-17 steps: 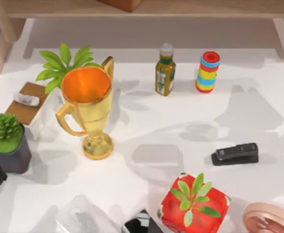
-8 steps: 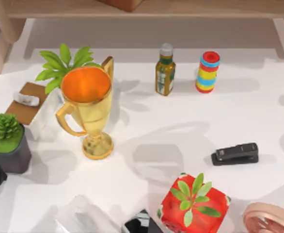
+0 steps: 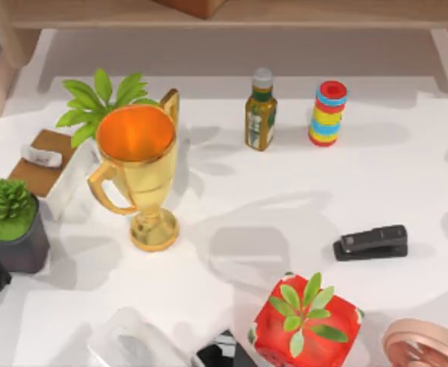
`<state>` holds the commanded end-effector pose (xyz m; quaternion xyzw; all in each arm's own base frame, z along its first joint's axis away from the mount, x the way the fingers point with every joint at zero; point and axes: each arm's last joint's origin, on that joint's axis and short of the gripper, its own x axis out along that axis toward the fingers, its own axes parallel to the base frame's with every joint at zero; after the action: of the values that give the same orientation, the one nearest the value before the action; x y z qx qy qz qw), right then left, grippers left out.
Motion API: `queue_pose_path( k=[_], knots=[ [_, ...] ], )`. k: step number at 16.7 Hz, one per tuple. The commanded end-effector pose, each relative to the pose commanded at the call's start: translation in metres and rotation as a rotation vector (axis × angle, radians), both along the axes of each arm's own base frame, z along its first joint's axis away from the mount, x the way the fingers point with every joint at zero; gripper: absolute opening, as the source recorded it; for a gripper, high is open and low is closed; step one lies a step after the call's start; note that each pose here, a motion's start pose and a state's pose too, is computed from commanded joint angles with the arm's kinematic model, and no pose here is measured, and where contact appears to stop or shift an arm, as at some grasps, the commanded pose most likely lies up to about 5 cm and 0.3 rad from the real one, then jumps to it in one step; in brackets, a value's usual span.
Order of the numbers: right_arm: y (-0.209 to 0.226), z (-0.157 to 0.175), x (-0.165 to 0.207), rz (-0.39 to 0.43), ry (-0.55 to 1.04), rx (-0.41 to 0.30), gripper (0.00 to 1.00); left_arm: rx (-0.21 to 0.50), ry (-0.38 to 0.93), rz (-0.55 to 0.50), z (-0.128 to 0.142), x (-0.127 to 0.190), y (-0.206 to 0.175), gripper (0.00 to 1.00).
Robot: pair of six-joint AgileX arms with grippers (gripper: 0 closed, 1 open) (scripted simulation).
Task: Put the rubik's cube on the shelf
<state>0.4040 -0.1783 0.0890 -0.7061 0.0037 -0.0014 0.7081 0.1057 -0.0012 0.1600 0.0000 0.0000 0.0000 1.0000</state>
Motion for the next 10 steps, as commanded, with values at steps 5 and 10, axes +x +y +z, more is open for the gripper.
queue_pose_path(
  k=[5,10],
  knots=[
    [-0.002,0.000,0.019,-0.003,-0.003,-0.003,1.00,0.000,0.000,0.000,0.000,0.000,0.000,1.00],
    [-0.002,0.000,0.024,-0.003,-0.003,-0.003,1.00,0.000,0.000,0.000,0.000,0.000,0.000,1.00]
  ],
)
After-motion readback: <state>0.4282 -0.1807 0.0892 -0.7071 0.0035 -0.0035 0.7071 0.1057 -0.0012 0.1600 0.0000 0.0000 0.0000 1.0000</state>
